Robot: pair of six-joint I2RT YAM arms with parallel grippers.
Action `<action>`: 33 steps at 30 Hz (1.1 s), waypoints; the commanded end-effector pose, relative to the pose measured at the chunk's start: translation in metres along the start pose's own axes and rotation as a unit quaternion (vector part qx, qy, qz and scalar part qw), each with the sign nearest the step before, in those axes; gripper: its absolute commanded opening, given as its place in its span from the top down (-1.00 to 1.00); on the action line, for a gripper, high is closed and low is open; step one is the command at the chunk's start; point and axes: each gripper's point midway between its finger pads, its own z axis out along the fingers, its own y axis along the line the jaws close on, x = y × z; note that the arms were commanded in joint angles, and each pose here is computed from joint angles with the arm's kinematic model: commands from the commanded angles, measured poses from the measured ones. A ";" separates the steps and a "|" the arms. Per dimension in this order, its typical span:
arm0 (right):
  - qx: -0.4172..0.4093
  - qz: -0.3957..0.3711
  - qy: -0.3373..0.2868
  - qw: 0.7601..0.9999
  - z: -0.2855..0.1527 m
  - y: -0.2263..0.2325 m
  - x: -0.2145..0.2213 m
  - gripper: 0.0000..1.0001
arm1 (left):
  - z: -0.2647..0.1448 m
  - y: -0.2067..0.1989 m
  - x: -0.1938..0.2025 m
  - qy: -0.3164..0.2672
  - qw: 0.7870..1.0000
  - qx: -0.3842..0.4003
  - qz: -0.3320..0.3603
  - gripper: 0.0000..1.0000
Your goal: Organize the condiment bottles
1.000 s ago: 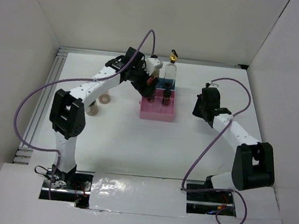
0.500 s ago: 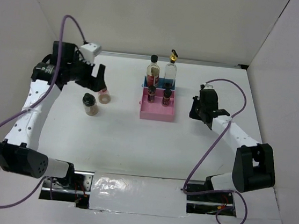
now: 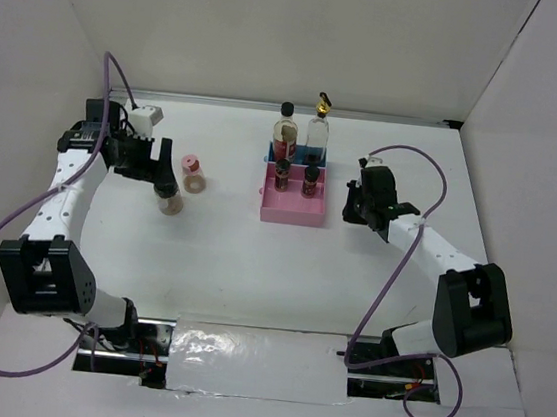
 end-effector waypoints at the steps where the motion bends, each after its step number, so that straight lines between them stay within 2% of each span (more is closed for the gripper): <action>1: -0.004 -0.009 -0.027 1.000 -0.008 0.007 -0.018 0.69 | 0.020 0.003 0.002 0.000 1.000 0.017 0.017 -0.99; 6: 0.007 -0.001 -0.029 1.000 -0.012 0.003 -0.014 0.68 | 0.048 0.022 0.015 0.014 0.999 -0.020 0.048 -0.99; 10: 0.009 0.003 -0.030 1.000 -0.013 0.003 -0.014 0.69 | 0.060 0.036 0.010 0.006 0.997 -0.047 0.065 -0.99; 17: 0.021 0.004 -0.020 1.000 -0.012 -0.001 -0.008 0.69 | 0.084 0.029 0.019 0.023 0.997 -0.033 0.070 -0.99; 22: 0.029 0.005 -0.024 0.999 -0.017 -0.006 -0.008 0.69 | 0.091 0.026 0.031 0.035 0.996 -0.030 0.076 -0.85; 26: 0.032 0.010 -0.028 0.999 -0.019 -0.007 -0.009 0.69 | 0.090 0.030 0.034 0.035 0.995 -0.041 0.080 -0.54; 29: 0.032 0.011 -0.028 0.999 -0.019 -0.007 -0.008 0.69 | 0.084 0.029 0.030 0.031 0.995 -0.047 0.084 -0.13; 30: 0.032 0.011 -0.027 0.999 -0.020 -0.007 -0.008 0.69 | 0.080 0.028 0.027 0.026 0.995 -0.048 0.085 0.13; 32: 0.033 0.012 -0.029 0.999 -0.020 -0.008 -0.009 0.70 | 0.073 0.023 0.025 0.028 0.995 -0.043 0.086 0.45; 33: 0.034 0.012 -0.028 0.999 -0.021 -0.008 -0.009 0.70 | 0.067 0.021 0.023 0.025 0.995 -0.042 0.085 0.74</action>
